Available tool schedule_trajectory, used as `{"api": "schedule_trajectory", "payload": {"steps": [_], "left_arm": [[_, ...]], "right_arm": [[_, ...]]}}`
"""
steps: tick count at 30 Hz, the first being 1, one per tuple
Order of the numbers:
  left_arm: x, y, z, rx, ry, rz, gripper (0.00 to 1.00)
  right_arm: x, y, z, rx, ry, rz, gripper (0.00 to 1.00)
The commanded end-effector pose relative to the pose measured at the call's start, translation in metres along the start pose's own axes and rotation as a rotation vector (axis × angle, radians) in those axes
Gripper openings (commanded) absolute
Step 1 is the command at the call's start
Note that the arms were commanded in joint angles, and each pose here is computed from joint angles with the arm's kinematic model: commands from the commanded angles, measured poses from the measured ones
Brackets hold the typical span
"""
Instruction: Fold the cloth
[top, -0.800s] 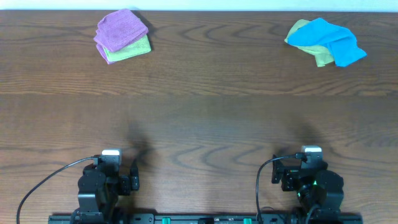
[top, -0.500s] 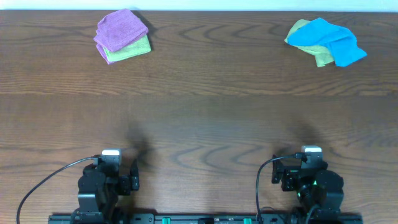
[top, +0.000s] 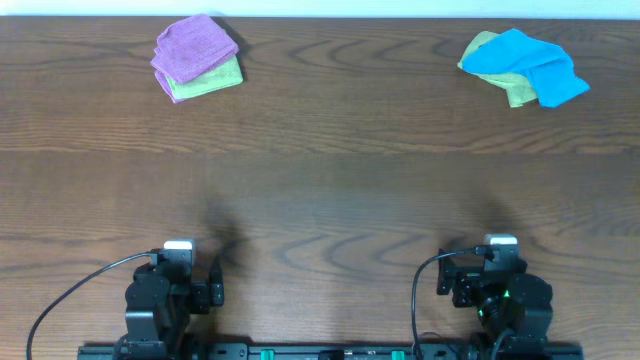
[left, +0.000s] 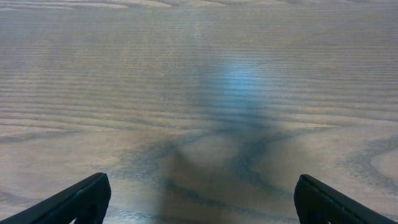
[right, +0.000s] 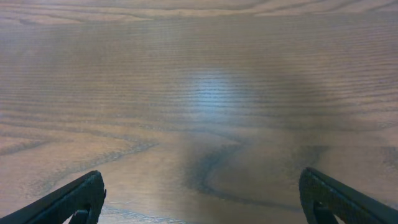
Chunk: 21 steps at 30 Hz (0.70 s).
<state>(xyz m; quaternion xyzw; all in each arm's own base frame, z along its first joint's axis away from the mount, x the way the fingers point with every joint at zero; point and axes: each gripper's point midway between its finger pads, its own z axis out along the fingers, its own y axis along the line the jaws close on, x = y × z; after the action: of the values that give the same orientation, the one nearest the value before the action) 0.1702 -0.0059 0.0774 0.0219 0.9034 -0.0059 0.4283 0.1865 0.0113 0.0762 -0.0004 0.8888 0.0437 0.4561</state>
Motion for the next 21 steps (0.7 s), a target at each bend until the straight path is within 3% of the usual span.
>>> {"api": "schedule_trajectory", "payload": {"steps": [1,15,21], "left_arm": [[0.015,0.004,0.001,-0.026,0.056,0.043,0.96],[0.015,0.004,0.001,-0.026,0.056,0.043,0.95],[0.015,0.004,0.001,-0.026,0.056,0.043,0.95]], "right_arm": [[0.003,0.000,0.002,-0.001,0.002,-0.019,0.99],[0.001,0.000,0.002,0.003,-0.006,0.006,0.99],[-0.036,-0.002,-0.016,0.020,-0.040,0.092,0.99]]}}
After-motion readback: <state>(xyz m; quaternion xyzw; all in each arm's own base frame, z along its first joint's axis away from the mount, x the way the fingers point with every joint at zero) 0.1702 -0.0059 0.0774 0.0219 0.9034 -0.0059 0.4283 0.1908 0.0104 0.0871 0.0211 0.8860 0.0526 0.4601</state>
